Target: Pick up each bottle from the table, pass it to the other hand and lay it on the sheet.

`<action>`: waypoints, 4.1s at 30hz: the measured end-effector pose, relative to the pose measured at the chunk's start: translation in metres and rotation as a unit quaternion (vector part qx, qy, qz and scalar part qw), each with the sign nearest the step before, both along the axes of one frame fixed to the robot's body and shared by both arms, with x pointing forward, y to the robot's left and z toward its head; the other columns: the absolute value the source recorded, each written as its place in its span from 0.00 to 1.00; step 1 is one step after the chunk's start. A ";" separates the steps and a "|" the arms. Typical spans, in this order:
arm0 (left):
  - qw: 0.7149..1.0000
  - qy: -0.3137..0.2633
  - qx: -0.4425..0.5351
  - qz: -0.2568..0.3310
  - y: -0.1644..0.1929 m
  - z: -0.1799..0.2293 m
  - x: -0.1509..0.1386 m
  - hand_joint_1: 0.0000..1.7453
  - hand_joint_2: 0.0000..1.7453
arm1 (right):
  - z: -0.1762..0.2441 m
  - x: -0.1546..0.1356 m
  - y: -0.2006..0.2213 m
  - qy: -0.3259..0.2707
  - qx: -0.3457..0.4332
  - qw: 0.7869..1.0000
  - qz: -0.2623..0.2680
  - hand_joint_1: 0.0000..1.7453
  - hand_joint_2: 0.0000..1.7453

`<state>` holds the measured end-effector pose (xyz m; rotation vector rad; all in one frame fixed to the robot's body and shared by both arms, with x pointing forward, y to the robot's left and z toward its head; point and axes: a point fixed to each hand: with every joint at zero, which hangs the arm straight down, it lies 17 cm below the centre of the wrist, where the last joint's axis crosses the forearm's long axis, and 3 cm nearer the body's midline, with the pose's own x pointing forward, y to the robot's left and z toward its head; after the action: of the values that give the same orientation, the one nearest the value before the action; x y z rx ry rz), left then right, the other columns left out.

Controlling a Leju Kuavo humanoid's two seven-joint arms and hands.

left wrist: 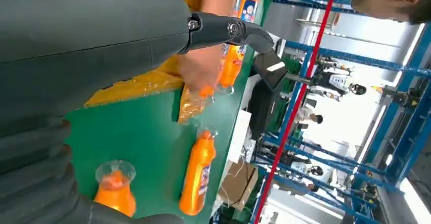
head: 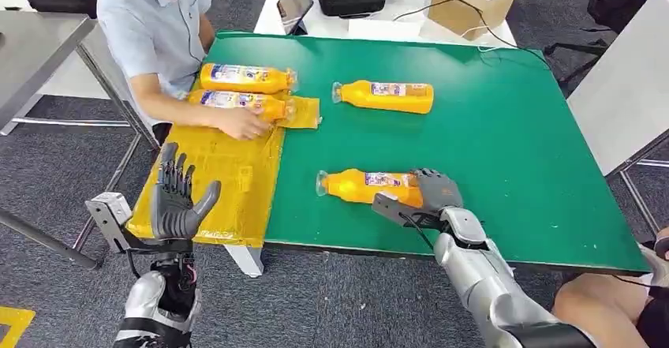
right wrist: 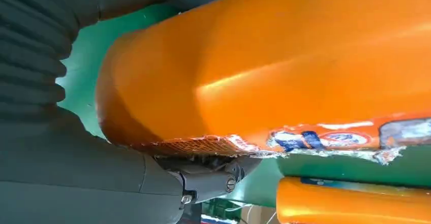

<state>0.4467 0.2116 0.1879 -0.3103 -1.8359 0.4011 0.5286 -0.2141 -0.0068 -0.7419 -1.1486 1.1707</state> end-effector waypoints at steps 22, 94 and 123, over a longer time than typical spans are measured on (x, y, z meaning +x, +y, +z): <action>0.981 0.080 0.101 -0.147 -0.106 -0.089 -0.023 0.00 1.00 | 0.092 -0.052 0.087 -0.188 0.462 0.867 0.005 1.00 1.00; 0.804 0.076 0.589 -0.017 -0.038 -0.074 0.115 1.00 1.00 | 0.079 -0.143 0.274 -0.083 0.428 0.878 0.198 0.00 0.00; 0.755 0.147 0.581 -0.267 -0.055 -0.111 0.120 0.00 1.00 | 0.093 -0.163 0.306 -0.078 0.453 0.854 0.244 0.00 0.00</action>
<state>0.5664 0.1570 0.0771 0.1173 -1.2860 -1.0392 0.3657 0.0921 0.0864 0.2112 -1.8873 0.8051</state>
